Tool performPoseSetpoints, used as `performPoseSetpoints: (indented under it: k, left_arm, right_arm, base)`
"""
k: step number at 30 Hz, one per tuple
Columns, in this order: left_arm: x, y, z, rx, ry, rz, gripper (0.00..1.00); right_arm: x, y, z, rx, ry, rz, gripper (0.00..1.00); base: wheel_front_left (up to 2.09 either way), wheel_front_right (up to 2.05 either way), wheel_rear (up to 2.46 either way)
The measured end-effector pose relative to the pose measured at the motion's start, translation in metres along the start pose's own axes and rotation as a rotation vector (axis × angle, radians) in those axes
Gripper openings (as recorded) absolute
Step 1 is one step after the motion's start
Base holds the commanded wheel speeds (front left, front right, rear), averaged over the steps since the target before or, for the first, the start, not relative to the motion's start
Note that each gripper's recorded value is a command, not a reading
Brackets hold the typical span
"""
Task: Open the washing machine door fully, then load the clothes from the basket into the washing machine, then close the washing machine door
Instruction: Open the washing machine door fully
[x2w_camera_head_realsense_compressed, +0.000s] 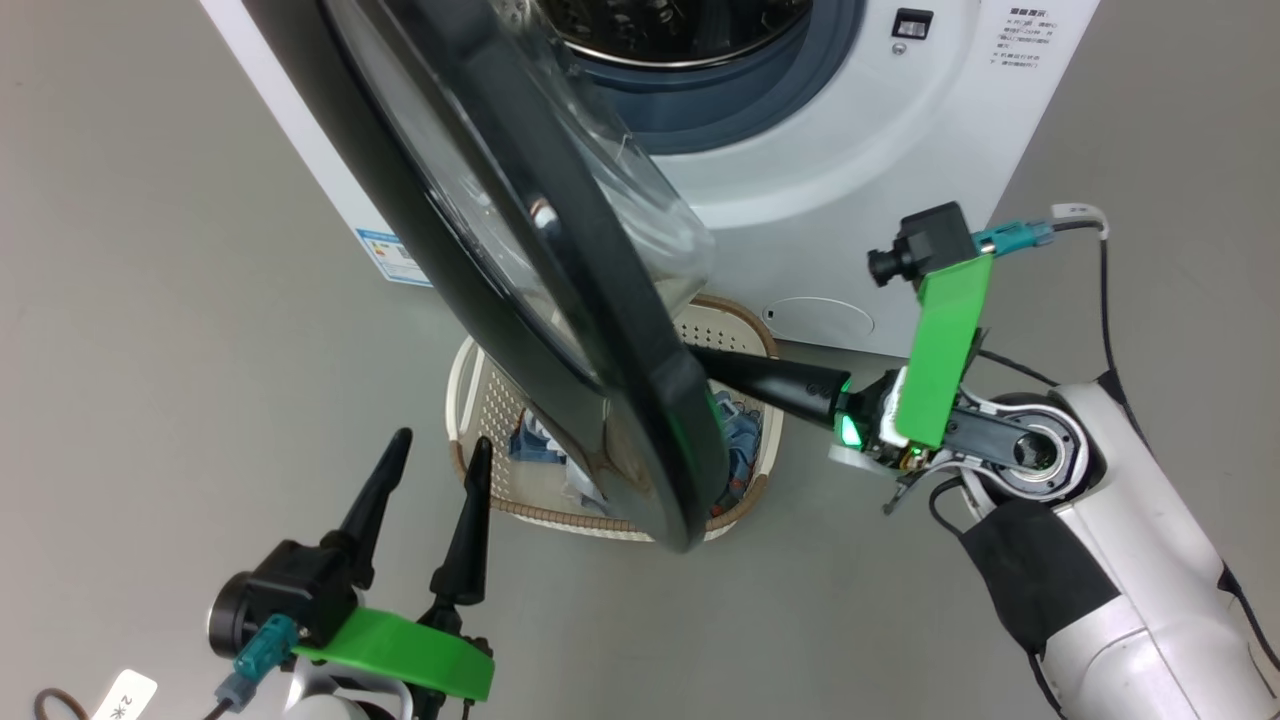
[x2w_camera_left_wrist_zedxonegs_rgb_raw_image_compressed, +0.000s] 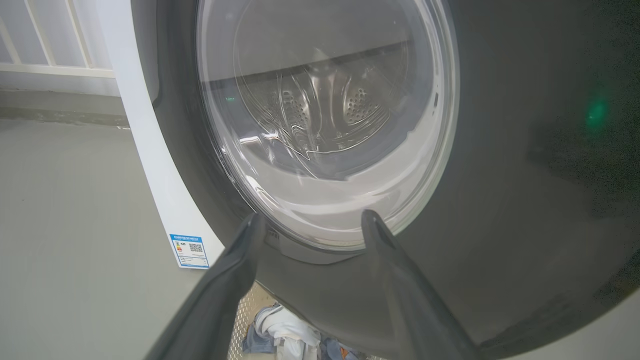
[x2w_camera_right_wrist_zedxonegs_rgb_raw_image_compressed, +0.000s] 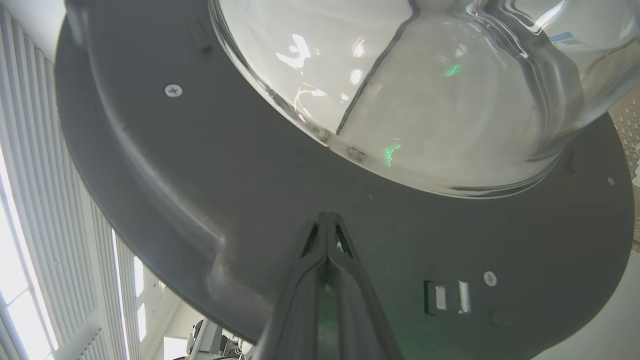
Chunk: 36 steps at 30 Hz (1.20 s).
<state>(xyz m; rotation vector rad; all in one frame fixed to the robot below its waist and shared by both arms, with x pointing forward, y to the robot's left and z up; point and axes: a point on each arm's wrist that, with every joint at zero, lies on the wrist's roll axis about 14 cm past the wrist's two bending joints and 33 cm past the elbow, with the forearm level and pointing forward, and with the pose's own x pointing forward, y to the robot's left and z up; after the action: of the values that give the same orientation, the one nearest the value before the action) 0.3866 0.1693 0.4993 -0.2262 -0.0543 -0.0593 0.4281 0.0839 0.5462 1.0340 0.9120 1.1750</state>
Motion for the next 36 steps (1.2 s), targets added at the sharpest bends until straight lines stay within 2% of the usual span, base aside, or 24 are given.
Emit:
performPoseSetpoints:
  k: [9, 18, 19, 20, 21, 22, 23, 36]
  left_arm:
    - [-0.002, 0.001, 0.004, 0.002, -0.009, 0.005, 1.00]
    - [-0.002, -0.001, 0.007, -0.001, -0.021, -0.003, 1.00]
    - [-0.002, -0.001, 0.007, -0.001, -0.021, -0.003, 1.00]
    - [-0.002, -0.002, 0.007, -0.001, -0.022, -0.005, 1.00]
    - [-0.002, -0.002, 0.007, -0.002, -0.021, -0.006, 1.00]
    - [-0.003, -0.003, 0.006, -0.004, -0.017, -0.006, 1.00]
    - [-0.004, -0.003, 0.004, -0.006, -0.013, -0.007, 1.00]
    - [-0.007, -0.009, 0.001, -0.012, -0.005, -0.026, 1.00]
  right_arm:
    - [0.009, 0.005, -0.017, 0.006, 0.047, 0.020, 0.00]
    - [0.004, 0.003, -0.017, 0.002, 0.009, -0.001, 0.00]
    - [0.004, 0.003, -0.017, 0.002, 0.009, -0.001, 0.13]
    - [0.003, 0.003, -0.016, -0.002, -0.001, -0.004, 0.40]
    - [0.001, 0.003, -0.015, -0.003, -0.014, -0.008, 0.49]
    - [0.000, 0.002, -0.015, -0.004, -0.025, -0.016, 0.69]
    - [-0.003, 0.000, -0.015, 0.000, -0.034, -0.021, 1.00]
    - [-0.050, -0.029, -0.013, 0.021, -0.199, -0.148, 1.00]
  base:
    - [0.00, 0.00, 0.00]
    - [0.00, 0.00, 0.00]
    - [0.00, 0.00, 0.00]
    - [0.00, 0.00, 0.00]
    - [0.00, 0.00, 0.00]
    - [0.00, 0.00, 0.00]
    - [0.00, 0.00, 0.00]
    - [0.00, 0.00, 0.00]
